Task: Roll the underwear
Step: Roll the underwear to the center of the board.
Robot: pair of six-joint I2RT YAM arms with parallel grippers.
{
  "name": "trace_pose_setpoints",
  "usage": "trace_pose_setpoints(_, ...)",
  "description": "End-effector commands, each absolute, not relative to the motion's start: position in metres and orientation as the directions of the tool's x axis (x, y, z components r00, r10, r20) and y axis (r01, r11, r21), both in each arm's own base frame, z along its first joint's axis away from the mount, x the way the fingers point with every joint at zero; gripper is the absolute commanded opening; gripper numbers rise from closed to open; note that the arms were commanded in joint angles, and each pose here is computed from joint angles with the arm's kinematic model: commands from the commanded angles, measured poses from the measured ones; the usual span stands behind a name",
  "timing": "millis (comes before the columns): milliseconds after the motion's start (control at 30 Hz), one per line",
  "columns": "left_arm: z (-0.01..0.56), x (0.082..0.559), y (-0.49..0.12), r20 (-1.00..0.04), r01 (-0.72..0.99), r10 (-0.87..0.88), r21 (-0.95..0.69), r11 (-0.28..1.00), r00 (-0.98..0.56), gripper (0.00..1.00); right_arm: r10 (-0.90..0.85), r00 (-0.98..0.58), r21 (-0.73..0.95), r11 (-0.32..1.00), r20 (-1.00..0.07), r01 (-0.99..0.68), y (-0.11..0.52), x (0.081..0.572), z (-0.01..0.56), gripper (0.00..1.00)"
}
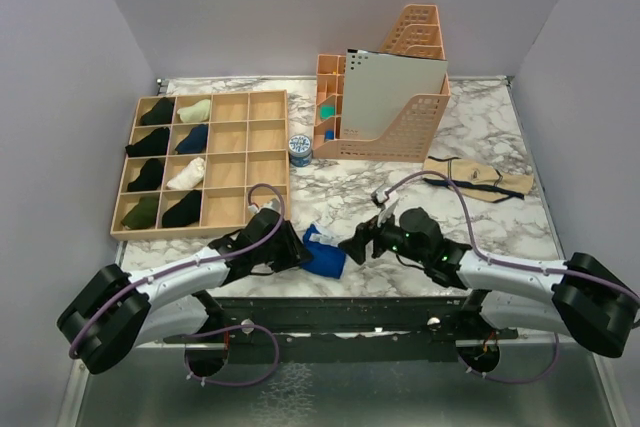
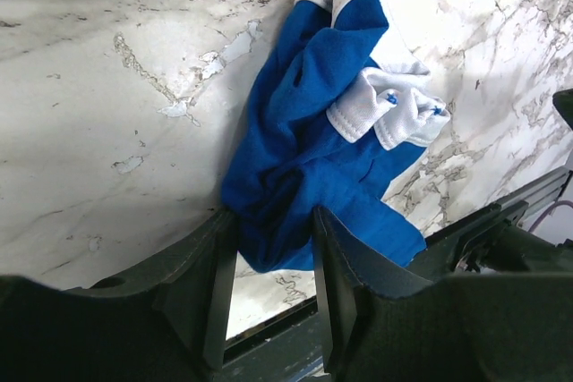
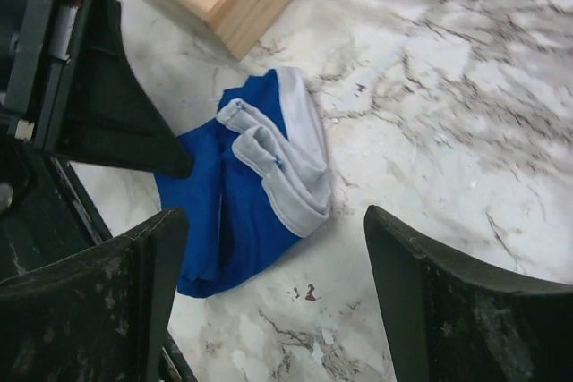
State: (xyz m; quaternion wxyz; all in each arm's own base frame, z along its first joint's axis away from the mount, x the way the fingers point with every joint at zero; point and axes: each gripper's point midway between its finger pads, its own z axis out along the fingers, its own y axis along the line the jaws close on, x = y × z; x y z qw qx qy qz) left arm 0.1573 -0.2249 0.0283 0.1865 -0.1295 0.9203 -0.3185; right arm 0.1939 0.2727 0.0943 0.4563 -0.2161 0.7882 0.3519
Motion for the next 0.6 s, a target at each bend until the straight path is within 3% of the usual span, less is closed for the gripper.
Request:
trace_pose_setpoints(0, 0.002, 0.142, -0.201, -0.247, -0.152, -0.312, -0.507, 0.849, -0.918, 0.43, -0.23, -0.251, 0.129, 0.441, -0.94, -0.888, 0.303, 0.174, 0.109, 0.82)
trace_pose_setpoints(100, 0.002, 0.142, -0.2, -0.237, -0.17, -0.318, -0.489, 0.856, -0.918, 0.41, -0.344, 0.074, -0.171, 0.26, -0.936, -0.95, 0.317, 0.148, 0.11, 0.82)
trace_pose_setpoints(233, 0.003, 0.142, -0.201, -0.231, -0.172, -0.318, -0.492, 0.854, -0.919, 0.41, -0.444, 0.418, -0.494, 0.065, -0.792, -0.867, 0.329, 0.125, 0.09, 0.73)
trace_pose_setpoints(367, 0.004, 0.143, -0.203, -0.228, -0.163, -0.306, -0.489, 0.857, -0.924, 0.41, -0.487, 0.503, -0.58, 0.01, -0.714, -0.814, 0.335, 0.125, 0.074, 0.67)
trace_pose_setpoints(567, 0.007, 0.144, -0.205, -0.233, -0.158, -0.307, -0.497, 0.853, -0.923, 0.41, -0.504, 0.525, -0.604, -0.008, -0.686, -0.797, 0.343, 0.127, 0.062, 0.63)
